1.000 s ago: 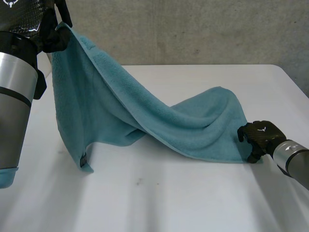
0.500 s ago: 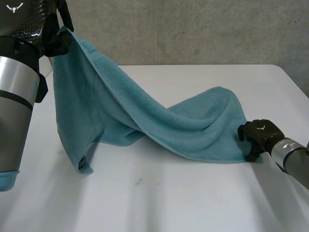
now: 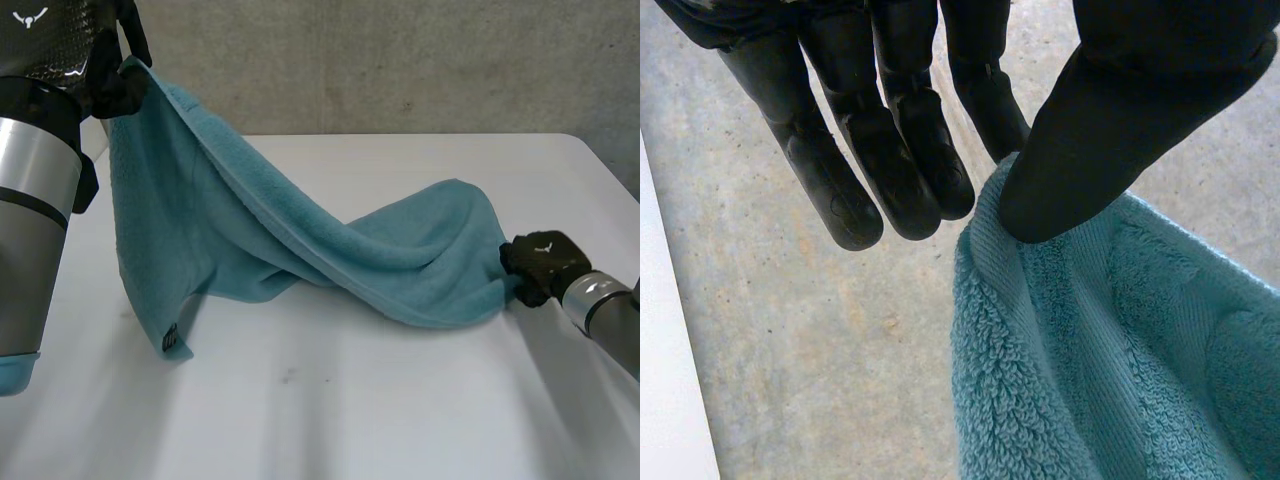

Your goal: Fold the laundry

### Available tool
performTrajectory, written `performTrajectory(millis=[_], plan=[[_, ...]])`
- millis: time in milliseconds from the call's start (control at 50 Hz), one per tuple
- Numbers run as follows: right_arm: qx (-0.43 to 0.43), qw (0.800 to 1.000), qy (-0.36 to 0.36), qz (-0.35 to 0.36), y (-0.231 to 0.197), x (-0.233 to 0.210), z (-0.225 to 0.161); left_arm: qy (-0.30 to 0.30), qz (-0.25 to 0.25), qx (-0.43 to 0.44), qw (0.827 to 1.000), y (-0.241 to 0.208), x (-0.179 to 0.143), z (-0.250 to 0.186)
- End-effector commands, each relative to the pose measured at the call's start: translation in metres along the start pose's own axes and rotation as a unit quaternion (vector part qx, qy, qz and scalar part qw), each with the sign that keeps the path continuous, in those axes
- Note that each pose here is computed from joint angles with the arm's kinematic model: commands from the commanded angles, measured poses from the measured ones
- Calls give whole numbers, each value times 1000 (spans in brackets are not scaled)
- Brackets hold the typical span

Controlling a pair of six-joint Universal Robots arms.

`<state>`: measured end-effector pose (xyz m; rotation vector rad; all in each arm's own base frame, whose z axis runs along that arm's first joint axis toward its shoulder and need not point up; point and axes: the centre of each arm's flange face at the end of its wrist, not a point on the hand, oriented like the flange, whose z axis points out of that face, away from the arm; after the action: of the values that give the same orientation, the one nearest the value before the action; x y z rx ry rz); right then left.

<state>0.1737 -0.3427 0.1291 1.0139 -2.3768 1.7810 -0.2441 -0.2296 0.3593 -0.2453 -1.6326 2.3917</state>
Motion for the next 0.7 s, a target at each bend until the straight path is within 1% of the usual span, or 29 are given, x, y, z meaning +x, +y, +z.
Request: performTrajectory(millis=[20, 60, 80, 120, 140, 180, 200, 220, 240, 260, 280, 300, 340, 360, 400, 420, 460, 480, 520, 540, 580, 600, 640, 660, 680, 700], plan=[[60, 996, 63, -22, -50, 28, -23, -19, 13, -14, 1000, 9, -13, 3], [58, 995, 81, -26, -65, 43, -42, -35, 23, -30, 999, 18, -24, 4], [58, 995, 81, -26, -65, 43, -43, -35, 24, -30, 999, 18, -25, 4], [25, 995, 96, -20, -72, 65, -65, -49, 37, -64, 996, 30, -37, -1], [25, 995, 96, -20, -72, 65, -65, -50, 37, -64, 996, 30, -37, -1], [-26, 993, 115, -30, -74, 91, -92, -43, 50, -110, 992, 42, -41, -10], [-27, 993, 115, -31, -74, 91, -92, -43, 50, -111, 992, 42, -41, -10], [-58, 990, 120, -47, -72, 101, -105, -35, 58, -138, 988, 48, -42, -16], [-58, 990, 120, -47, -72, 101, -105, -35, 58, -138, 988, 48, -42, -16], [-91, 986, 118, -71, -69, 108, -116, -27, 68, -166, 983, 56, -44, -22], [-126, 982, 104, -92, -64, 111, -125, -22, 78, -195, 977, 64, -47, -28], [-126, 982, 104, -92, -64, 111, -125, -22, 78, -195, 977, 64, -47, -29], [-182, 975, 53, -120, -55, 105, -138, -6, 102, -243, 965, 79, -51, -41], [-182, 975, 52, -120, -55, 105, -138, -6, 102, -243, 965, 79, -51, -41], [-203, 971, 8, -125, -51, 92, -143, 16, 120, -273, 954, 93, -51, -50], [-203, 971, 8, -125, -51, 92, -143, 16, 120, -273, 954, 93, -51, -51], [-207, 971, -13, -120, -44, 80, -142, 35, 128, -301, 944, 109, -48, -57], [-207, 971, -13, -120, -44, 80, -142, 35, 128, -301, 944, 109, -48, -57], [-206, 971, -32, -114, -31, 75, -128, 47, 129, -337, 931, 132, -46, -58], [-206, 971, -32, -114, -31, 75, -128, 47, 129, -337, 931, 132, -46, -58], [-205, 972, -48, -109, -19, 70, -106, 52, 130, -356, 924, 150, -46, -49], [-205, 972, -48, -109, -19, 70, -106, 52, 130, -356, 924, 150, -46, -48], [-173, 977, -43, -112, -33, 66, -85, 54, 137, -357, 923, 163, -47, -30], [-173, 977, -43, -112, -33, 66, -85, 54, 137, -357, 923, 163, -47, -30], [-152, 982, -29, -111, -47, 68, -75, 53, 146, -343, 927, 164, -47, -16], [-152, 982, -28, -111, -47, 68, -75, 53, 146, -342, 927, 164, -47, -15]])
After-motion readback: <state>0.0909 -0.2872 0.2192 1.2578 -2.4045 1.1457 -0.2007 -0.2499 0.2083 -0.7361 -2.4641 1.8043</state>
